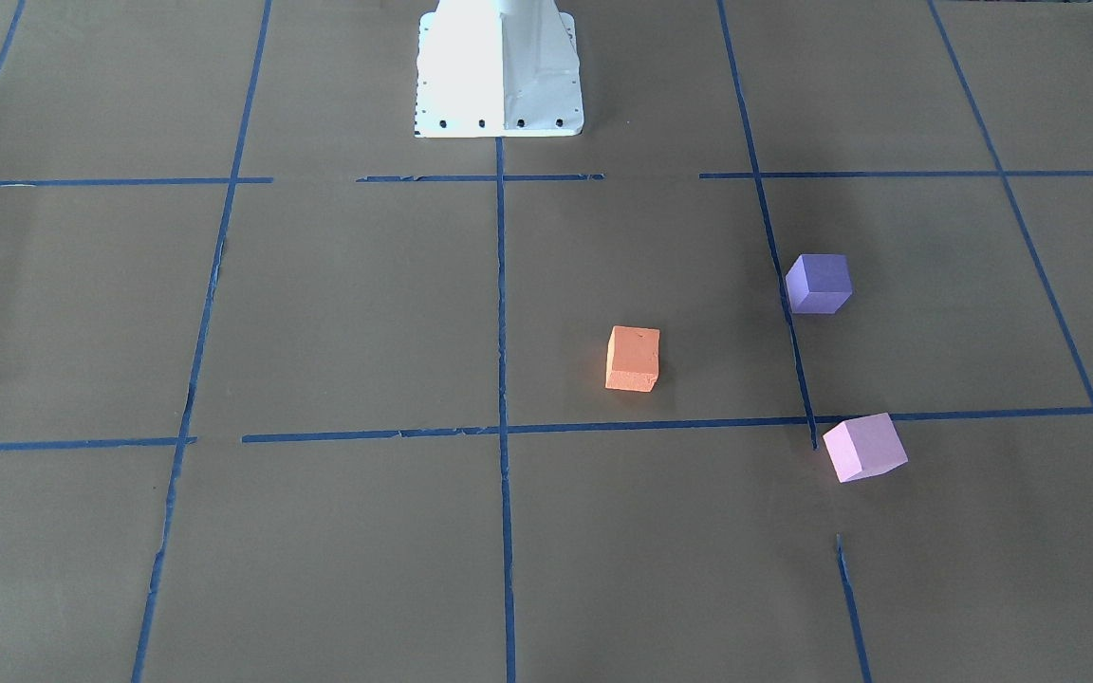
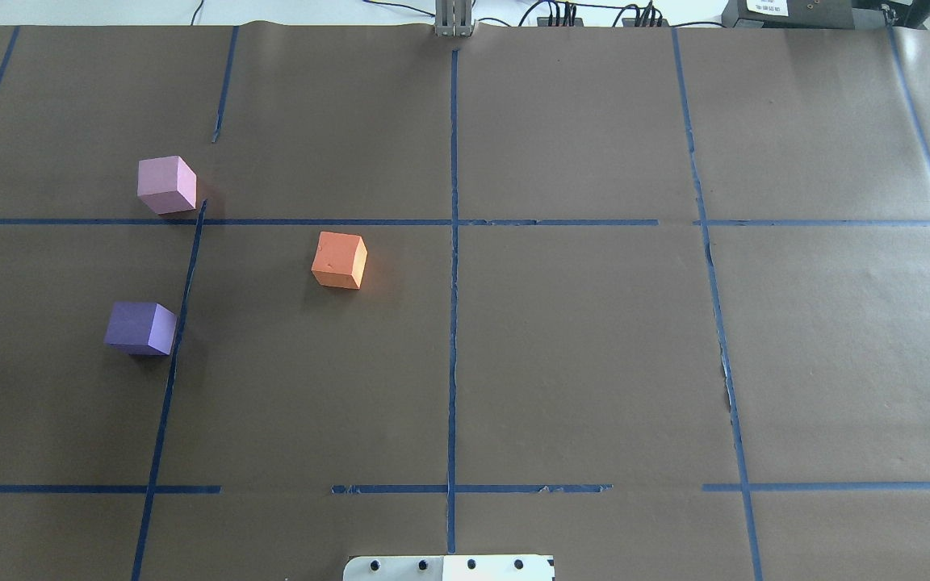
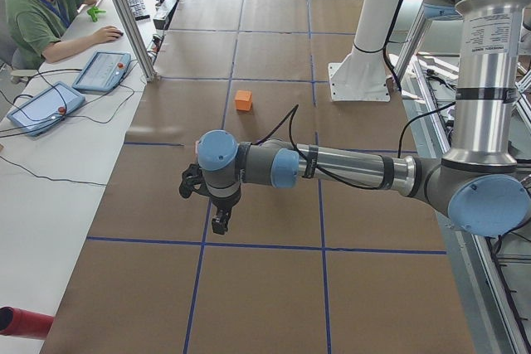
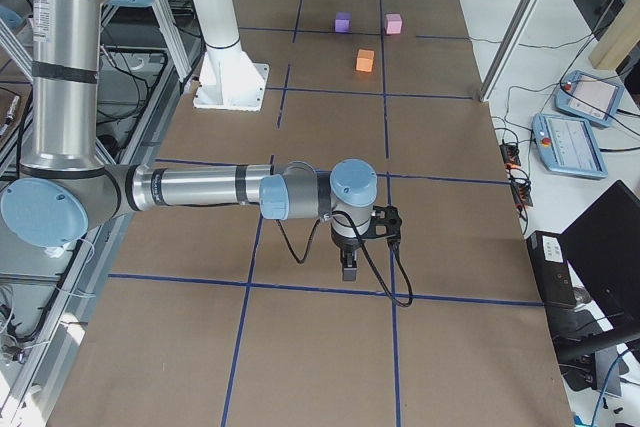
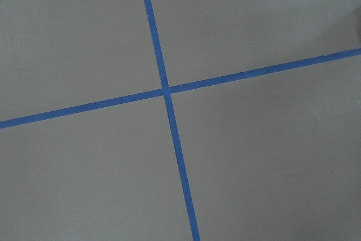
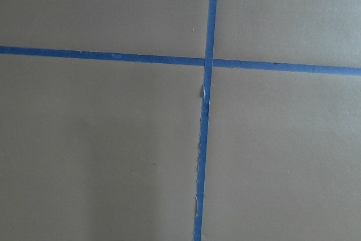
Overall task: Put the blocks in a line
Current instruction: 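Move the left arm in from rest toward the orange cube, then lower the left gripper over the orange cube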
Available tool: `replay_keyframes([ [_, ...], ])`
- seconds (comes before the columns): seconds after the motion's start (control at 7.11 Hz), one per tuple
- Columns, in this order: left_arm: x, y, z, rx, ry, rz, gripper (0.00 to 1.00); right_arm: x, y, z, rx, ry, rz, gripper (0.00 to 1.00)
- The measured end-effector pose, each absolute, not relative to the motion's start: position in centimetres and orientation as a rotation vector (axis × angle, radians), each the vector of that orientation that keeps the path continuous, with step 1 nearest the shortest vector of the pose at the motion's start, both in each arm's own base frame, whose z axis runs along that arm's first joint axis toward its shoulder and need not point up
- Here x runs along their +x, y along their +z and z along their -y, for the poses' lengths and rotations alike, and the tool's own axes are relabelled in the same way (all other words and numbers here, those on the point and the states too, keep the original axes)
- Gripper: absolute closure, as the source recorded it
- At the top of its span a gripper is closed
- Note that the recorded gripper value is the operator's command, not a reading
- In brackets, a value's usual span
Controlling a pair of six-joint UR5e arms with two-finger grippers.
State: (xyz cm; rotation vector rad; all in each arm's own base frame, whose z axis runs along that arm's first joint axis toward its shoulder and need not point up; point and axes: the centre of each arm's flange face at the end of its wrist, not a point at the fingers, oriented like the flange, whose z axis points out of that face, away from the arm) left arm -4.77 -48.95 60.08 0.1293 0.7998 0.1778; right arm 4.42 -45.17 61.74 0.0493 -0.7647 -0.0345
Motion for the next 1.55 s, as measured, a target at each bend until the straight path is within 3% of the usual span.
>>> replay_keyframes([
  [0.42,-4.1,58.2,50.4,0.166,0.213,-0.798,0.0,4.4,61.8,45.2,0.049,-0.034,0.765,0.0],
  [0.84,-1.1,52.4,51.9,0.266,0.309,-0.808,0.0,4.4,61.7,45.2,0.05,-0.035,0.765,0.0],
  [1.12,5.6,46.5,54.5,0.293,0.319,-0.844,0.0,4.4,61.7,45.2,0.049,-0.035,0.765,0.0],
  [1.55,24.0,34.3,56.6,0.194,0.218,-0.913,0.0,4.4,61.7,45.2,0.049,-0.035,0.765,0.0],
])
